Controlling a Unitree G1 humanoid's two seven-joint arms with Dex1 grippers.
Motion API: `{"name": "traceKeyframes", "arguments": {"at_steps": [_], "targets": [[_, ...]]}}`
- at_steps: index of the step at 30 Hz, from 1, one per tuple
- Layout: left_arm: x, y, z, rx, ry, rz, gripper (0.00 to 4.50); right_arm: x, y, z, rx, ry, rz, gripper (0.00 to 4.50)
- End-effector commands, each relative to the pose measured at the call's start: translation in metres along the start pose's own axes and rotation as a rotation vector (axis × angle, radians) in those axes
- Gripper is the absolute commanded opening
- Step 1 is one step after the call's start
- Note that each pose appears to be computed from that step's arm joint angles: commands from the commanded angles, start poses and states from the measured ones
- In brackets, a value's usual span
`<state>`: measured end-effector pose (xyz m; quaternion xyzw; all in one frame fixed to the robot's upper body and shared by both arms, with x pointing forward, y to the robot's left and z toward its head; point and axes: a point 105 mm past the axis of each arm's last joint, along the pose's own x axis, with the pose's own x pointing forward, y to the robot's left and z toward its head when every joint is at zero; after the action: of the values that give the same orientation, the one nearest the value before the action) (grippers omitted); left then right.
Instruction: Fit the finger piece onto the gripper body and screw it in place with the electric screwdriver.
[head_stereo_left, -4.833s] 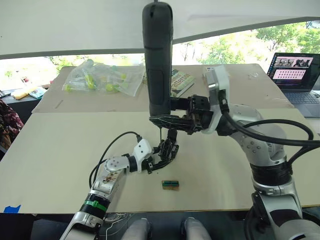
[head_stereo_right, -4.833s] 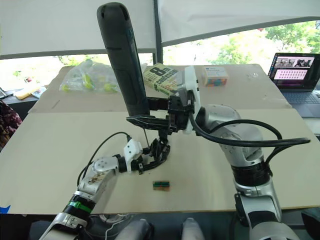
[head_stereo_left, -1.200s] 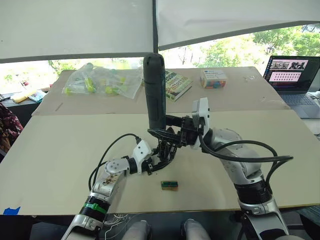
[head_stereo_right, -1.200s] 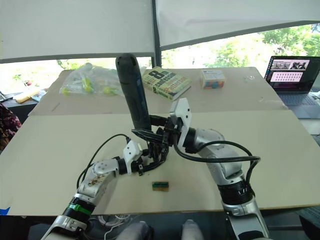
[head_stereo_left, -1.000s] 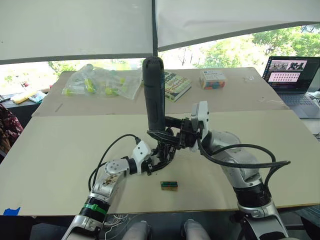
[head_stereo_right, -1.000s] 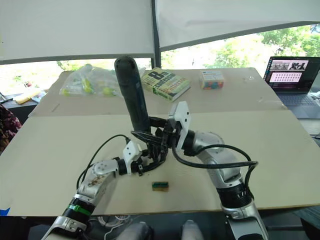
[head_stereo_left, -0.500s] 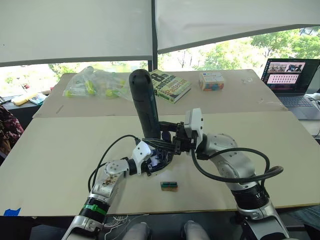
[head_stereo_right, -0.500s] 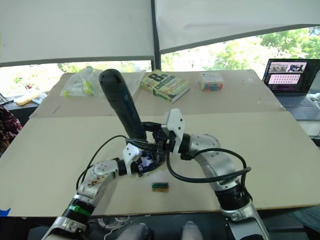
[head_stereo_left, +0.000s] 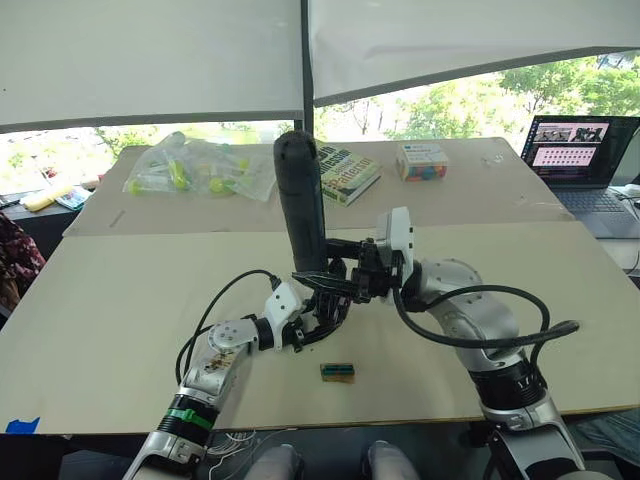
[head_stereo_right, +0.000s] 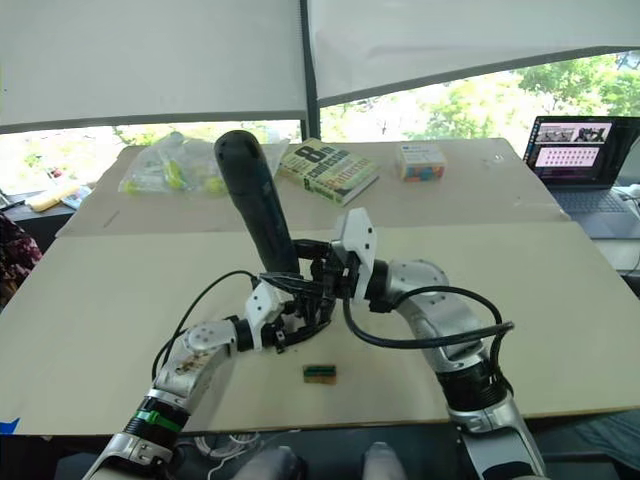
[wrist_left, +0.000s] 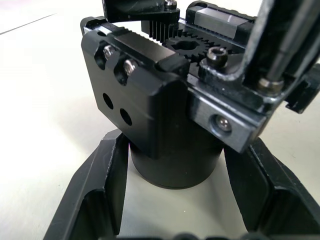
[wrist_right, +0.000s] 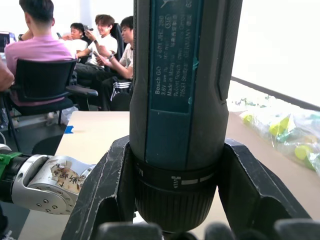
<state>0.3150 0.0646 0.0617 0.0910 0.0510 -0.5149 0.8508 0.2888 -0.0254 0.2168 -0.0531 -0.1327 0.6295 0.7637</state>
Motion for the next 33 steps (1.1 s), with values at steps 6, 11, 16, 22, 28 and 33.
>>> {"name": "traceKeyframes", "arguments": {"at_steps": [6,11,16,22,28,33], "targets": [[-0.001,-0.004,-0.009,-0.006,0.042,-0.018,2.33,-0.002,-0.001,0.039,-0.036,-0.140,0.057,1.92],[-0.001,-0.003,-0.013,-0.009,0.053,-0.003,2.33,-0.005,-0.001,0.057,-0.072,-0.217,0.076,1.92],[-0.002,-0.002,-0.015,-0.009,0.055,0.013,2.33,-0.009,0.005,0.075,-0.095,-0.284,0.131,1.92],[-0.002,-0.002,-0.014,-0.041,0.040,0.023,2.33,-0.018,0.010,0.081,-0.090,-0.284,0.163,1.92],[-0.013,0.004,-0.010,-0.030,0.021,0.055,4.44,-0.034,0.012,0.096,-0.099,-0.284,0.166,1.92],[-0.051,0.007,-0.001,-0.005,0.000,0.073,4.44,-0.057,0.003,0.114,-0.095,-0.252,0.096,1.92]]}}
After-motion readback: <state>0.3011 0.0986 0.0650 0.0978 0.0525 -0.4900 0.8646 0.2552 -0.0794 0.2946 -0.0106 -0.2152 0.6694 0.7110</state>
